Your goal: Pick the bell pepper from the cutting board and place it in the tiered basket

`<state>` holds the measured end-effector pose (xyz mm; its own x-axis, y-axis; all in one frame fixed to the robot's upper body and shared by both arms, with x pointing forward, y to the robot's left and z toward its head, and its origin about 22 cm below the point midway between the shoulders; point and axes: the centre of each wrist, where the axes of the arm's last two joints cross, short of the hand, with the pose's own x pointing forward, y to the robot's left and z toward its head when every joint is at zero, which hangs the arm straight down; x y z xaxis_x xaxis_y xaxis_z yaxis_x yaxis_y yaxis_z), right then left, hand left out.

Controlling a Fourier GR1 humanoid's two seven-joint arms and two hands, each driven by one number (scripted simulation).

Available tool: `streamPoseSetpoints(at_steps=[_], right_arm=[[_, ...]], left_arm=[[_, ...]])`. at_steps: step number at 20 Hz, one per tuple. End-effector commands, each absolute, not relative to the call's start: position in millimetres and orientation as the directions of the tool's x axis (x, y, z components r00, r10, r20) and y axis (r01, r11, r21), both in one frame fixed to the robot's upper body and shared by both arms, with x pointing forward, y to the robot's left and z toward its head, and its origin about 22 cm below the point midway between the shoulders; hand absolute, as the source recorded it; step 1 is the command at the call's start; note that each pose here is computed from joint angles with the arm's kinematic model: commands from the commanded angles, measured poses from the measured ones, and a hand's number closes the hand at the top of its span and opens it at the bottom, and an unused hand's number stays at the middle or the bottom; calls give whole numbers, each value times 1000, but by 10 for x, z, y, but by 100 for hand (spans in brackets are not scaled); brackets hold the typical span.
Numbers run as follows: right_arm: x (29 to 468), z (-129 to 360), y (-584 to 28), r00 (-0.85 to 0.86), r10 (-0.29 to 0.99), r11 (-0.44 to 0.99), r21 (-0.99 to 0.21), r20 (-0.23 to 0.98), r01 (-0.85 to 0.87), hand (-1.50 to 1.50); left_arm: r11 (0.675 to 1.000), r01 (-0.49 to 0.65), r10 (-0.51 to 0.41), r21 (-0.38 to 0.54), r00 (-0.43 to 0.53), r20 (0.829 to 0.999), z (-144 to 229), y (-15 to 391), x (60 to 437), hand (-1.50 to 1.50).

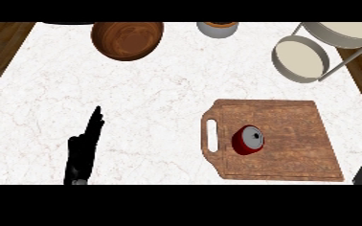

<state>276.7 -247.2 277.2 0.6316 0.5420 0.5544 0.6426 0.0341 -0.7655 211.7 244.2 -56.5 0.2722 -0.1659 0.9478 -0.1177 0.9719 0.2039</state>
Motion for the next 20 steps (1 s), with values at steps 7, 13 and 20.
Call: streamPoseSetpoints(at_steps=[7,13,20], right_arm=[[3353,2972,-2943,745,397,48,-823,536,567,150],[3733,2906,-3264,715,424,119,-817,556,565,150],[4106,2586,-3542,737,431,140,-846,520,515,150]], left_arm=[[976,-112,-149,186,278,949,-629,2439,2123,0],[973,-119,-164,200,258,952,-537,2460,2182,0],[976,-108,-154,187,263,953,-447,2324,2168,0]])
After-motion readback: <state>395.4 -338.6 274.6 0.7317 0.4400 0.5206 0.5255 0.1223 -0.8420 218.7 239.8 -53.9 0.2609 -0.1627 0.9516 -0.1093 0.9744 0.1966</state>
